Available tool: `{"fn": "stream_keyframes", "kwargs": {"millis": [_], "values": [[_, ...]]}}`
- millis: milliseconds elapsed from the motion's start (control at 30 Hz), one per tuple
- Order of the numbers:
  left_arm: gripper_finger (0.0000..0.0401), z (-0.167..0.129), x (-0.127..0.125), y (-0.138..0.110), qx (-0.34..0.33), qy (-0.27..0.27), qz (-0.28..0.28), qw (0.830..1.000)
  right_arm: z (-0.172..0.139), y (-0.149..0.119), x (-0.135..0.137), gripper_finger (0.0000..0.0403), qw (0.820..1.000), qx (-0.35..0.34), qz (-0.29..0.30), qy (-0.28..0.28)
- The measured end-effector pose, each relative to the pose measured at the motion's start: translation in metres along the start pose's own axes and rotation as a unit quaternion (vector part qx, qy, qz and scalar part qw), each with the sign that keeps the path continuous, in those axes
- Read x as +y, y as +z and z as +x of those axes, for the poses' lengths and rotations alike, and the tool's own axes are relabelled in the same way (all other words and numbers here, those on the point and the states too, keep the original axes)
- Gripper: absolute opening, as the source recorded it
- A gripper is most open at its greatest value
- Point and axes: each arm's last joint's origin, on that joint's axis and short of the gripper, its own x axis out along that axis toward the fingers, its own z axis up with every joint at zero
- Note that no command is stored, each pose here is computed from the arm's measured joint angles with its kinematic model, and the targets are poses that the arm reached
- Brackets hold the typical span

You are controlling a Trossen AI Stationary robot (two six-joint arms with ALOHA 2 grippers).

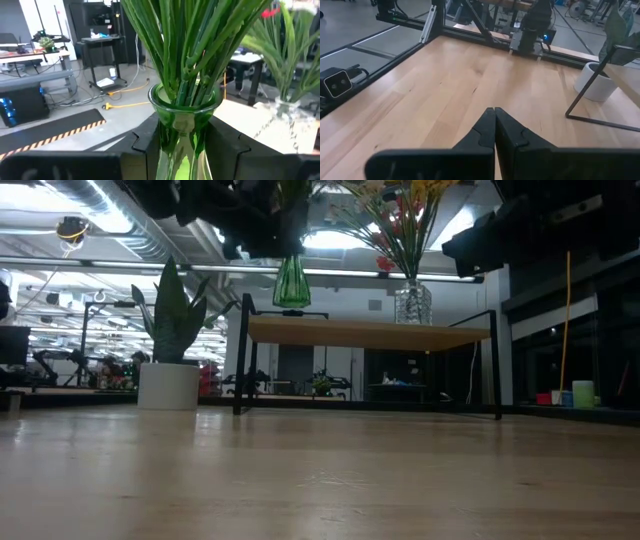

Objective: Pick and place flowers into a vace then onto a shelf
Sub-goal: Put the green transparent vase on the shelf

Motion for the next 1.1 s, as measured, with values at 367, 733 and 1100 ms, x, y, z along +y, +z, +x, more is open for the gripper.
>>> {"fn": "stream_keyframes", "kwargs": {"millis": [367, 733, 1100], "values": [[0.0114, 0.009, -0.005, -0.019, 0.025, 0.016, 0.04, 0.999, 0.0, -0.002, 0.0, 0.0002, 1.0, 0.01, -0.001, 0.002], [0.0122, 0.01, -0.005, -0.021, 0.029, 0.018, 0.028, 0.999, 0.0, -0.003, 0.001, 0.0002, 1.0, 0.017, 0.0, 0.003], [0.0125, 0.004, 0.0, -0.035, 0.026, 0.033, -0.007, 0.999, 0.0, -0.003, 0.001, 0.0002, 1.0, 0.018, 0.001, 0.003]]}}
